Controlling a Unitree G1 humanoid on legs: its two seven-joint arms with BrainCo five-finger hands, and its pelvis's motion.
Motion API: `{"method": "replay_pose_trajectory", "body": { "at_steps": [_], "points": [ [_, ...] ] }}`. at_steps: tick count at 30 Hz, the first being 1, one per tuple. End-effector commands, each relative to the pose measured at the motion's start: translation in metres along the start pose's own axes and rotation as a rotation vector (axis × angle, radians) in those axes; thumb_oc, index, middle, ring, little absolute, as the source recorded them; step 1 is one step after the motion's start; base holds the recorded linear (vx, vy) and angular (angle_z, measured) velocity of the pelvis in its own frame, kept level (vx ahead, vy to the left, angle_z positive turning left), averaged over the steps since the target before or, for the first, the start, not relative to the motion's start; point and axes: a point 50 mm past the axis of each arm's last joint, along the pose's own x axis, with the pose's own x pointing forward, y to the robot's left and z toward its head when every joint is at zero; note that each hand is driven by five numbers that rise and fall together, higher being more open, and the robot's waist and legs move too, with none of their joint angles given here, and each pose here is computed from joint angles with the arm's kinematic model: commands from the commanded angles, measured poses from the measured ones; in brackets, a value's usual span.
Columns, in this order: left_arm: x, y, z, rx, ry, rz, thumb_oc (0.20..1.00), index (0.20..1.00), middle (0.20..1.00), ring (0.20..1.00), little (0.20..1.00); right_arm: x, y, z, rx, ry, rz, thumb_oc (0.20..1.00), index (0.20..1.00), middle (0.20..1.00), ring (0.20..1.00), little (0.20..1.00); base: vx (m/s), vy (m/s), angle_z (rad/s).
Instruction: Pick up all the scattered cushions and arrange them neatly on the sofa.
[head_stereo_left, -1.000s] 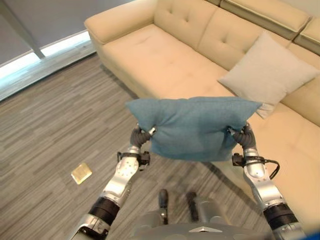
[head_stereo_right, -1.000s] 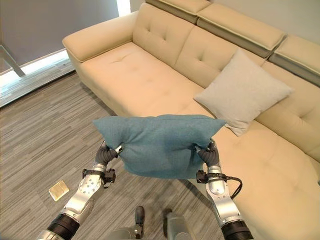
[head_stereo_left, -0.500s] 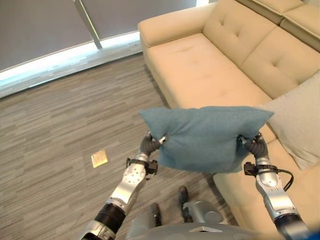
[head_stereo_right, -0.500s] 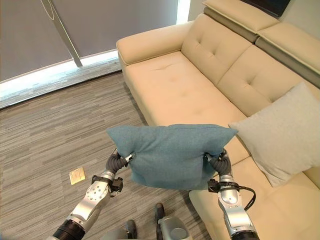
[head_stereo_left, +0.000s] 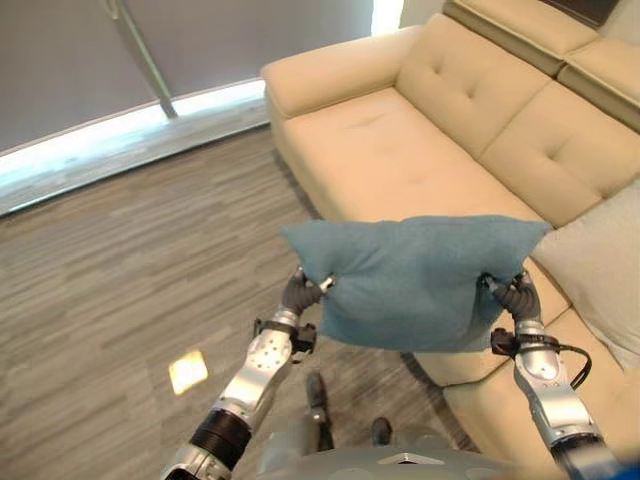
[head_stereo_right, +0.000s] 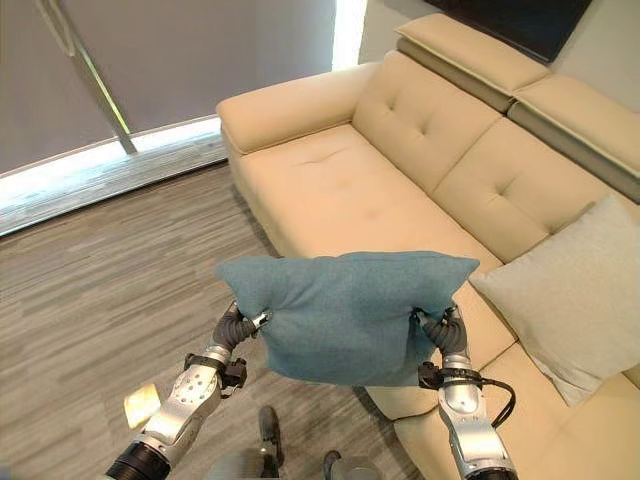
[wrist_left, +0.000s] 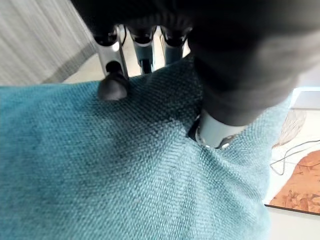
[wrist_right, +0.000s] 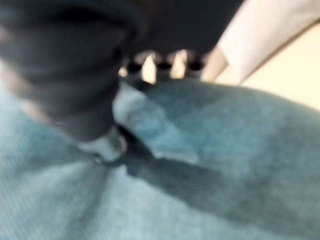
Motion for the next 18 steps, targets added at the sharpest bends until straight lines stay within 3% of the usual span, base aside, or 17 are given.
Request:
{"method": "replay_pose_trajectory", "body": {
  "at_steps": [1,9,18],
  "points": [
    [0.004,0.004,0.047,0.032,-0.247,-0.006,0.2,0.2,0.2,0.2,0.2,0.024,-0.003,0.044,0.063,-0.211,-0.038,0.2,0.2,0.2,0.2,0.2,0.23,0.11,0.02],
    [0.005,0.003,0.052,0.017,-0.277,-0.012,0.2,0.2,0.2,0.2,0.2,0.025,-0.004,0.042,0.066,-0.202,-0.017,0.2,0.2,0.2,0.2,0.2,0.34,0.001,0.04],
    [0.002,-0.017,0.041,-0.017,-0.237,-0.096,0.2,0.2,0.2,0.2,0.2,0.014,-0.023,0.029,0.041,-0.165,-0.05,0.2,0.2,0.2,0.2,0.2,0.29,-0.106,0.53]
  ]
}}
